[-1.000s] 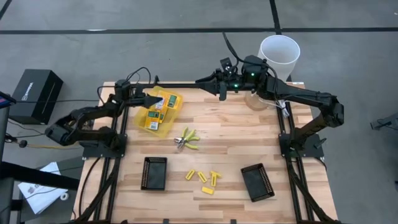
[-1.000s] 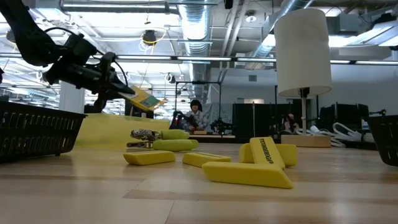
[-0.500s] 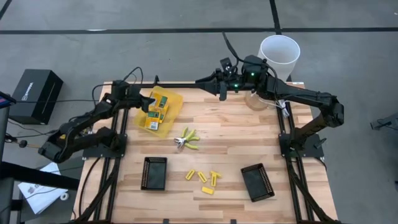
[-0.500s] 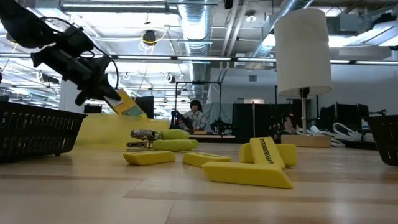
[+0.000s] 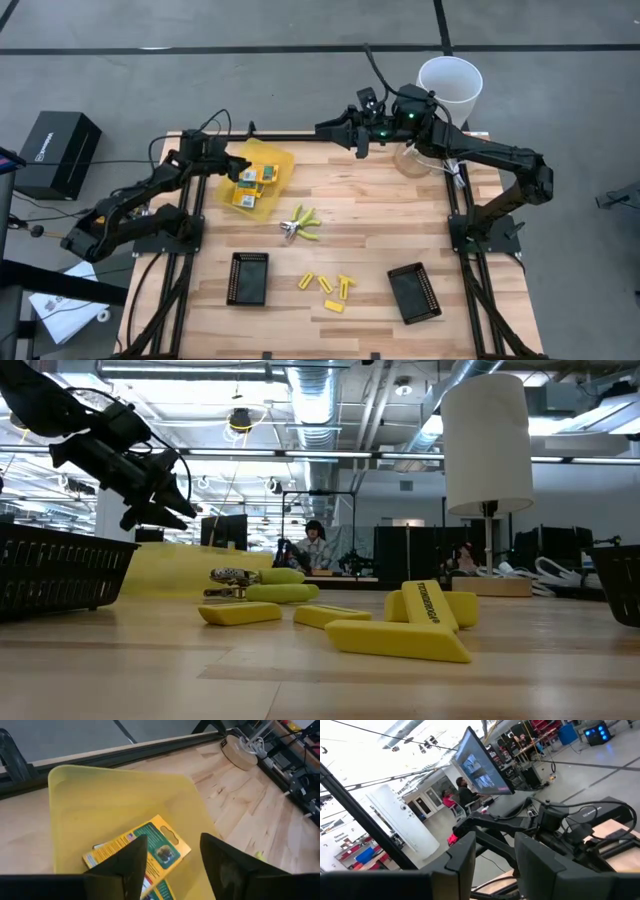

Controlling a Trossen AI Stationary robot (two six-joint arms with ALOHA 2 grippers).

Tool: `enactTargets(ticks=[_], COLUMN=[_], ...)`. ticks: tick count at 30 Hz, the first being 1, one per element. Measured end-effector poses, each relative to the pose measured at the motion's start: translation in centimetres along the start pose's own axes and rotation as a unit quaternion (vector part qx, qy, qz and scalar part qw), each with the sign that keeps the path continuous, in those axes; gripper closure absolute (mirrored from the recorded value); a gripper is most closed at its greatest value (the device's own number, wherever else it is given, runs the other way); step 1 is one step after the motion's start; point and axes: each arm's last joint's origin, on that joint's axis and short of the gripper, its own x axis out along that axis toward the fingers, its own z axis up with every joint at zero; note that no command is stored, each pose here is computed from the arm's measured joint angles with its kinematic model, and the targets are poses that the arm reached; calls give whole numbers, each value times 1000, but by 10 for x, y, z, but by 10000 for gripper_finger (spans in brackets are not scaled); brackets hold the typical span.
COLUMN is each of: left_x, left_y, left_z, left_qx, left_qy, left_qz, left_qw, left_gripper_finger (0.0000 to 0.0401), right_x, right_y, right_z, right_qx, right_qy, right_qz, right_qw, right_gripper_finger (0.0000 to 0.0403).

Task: Pick & Place School Supplies
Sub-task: Put the green hole puncher into the left black bin

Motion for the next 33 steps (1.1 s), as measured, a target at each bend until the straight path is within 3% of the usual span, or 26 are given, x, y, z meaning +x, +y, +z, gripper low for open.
enactTargets(ticks=[4, 11, 14, 18, 20, 23, 28, 33], left_x=[-5, -24, -36, -54, -60, -62, -50, -20], left_y=[-5, -40, -66, -103, -117, -135, -160, -181], left_z=[4, 21, 25, 23, 20, 10, -11, -34], left_qx=[-24, -64, -66, -80, -95, -115, -117, -69], left_qy=[-22, -80, -87, -67, -57, -40, -5, 73], left_qz=[-29, -193, -289, -419, -457, -479, -469, -381], left_qw=[999, 976, 951, 902, 883, 869, 875, 919], left_gripper_finger=[215, 240, 251, 256, 255, 254, 254, 254], right_x=[0, 2, 4, 8, 9, 13, 15, 16], right_y=[3, 6, 9, 13, 13, 14, 21, 21], right_z=[4, -4, -13, -29, -39, -49, -56, -59], right_qx=[-4, -15, -15, -16, -29, -41, -60, -69], right_qy=[-6, 16, 44, 95, 129, 155, 167, 176], right_qz=[4, 1, -2, -12, -19, -20, -9, -8], right_qw=[1000, 1000, 999, 995, 991, 987, 984, 982], right_gripper_finger=[274, 274, 274, 274, 274, 274, 274, 274])
